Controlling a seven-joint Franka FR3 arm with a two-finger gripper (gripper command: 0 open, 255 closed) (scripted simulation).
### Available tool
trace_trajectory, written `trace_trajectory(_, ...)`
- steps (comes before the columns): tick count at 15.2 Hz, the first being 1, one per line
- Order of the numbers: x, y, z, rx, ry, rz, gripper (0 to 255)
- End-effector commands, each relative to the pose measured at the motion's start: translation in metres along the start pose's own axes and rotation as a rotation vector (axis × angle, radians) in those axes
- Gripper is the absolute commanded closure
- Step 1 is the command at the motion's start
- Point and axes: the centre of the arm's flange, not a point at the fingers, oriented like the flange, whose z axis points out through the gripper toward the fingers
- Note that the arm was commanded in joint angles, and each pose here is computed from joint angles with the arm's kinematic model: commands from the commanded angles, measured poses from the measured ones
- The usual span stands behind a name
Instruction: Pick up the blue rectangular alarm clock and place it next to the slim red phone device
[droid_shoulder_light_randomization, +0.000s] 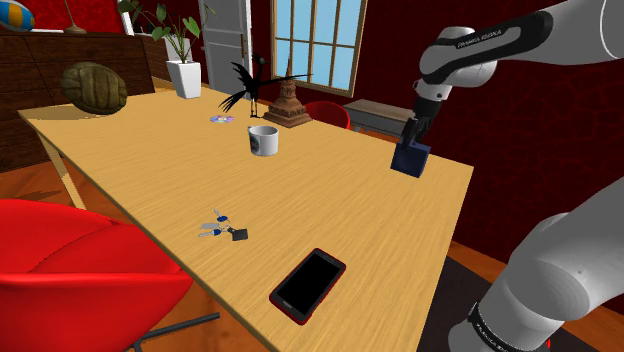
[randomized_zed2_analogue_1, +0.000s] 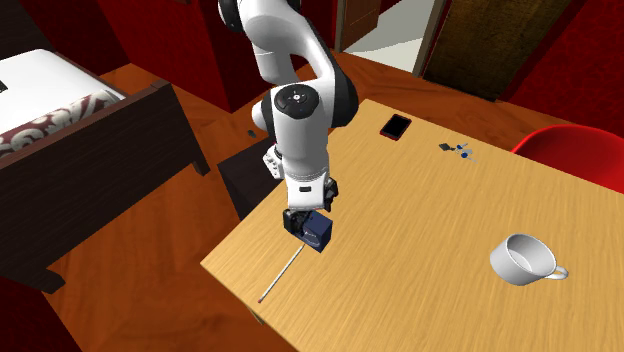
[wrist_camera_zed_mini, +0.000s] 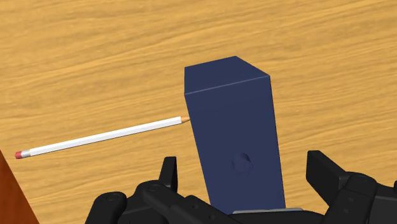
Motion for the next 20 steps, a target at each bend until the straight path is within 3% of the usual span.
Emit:
trace_trajectory(1,0.0003,0.0009,0.0107,0.0,0.0,0.0,0)
trace_trajectory(10,0.0003,0.0009,0.019,0.0,0.0,0.0,0)
trace_trajectory(11,0.0003,0.0009,0.019,0.0,0.0,0.0,255)
trace_trajectory(20,0.0003,0.0009,0.019,0.0,0.0,0.0,255)
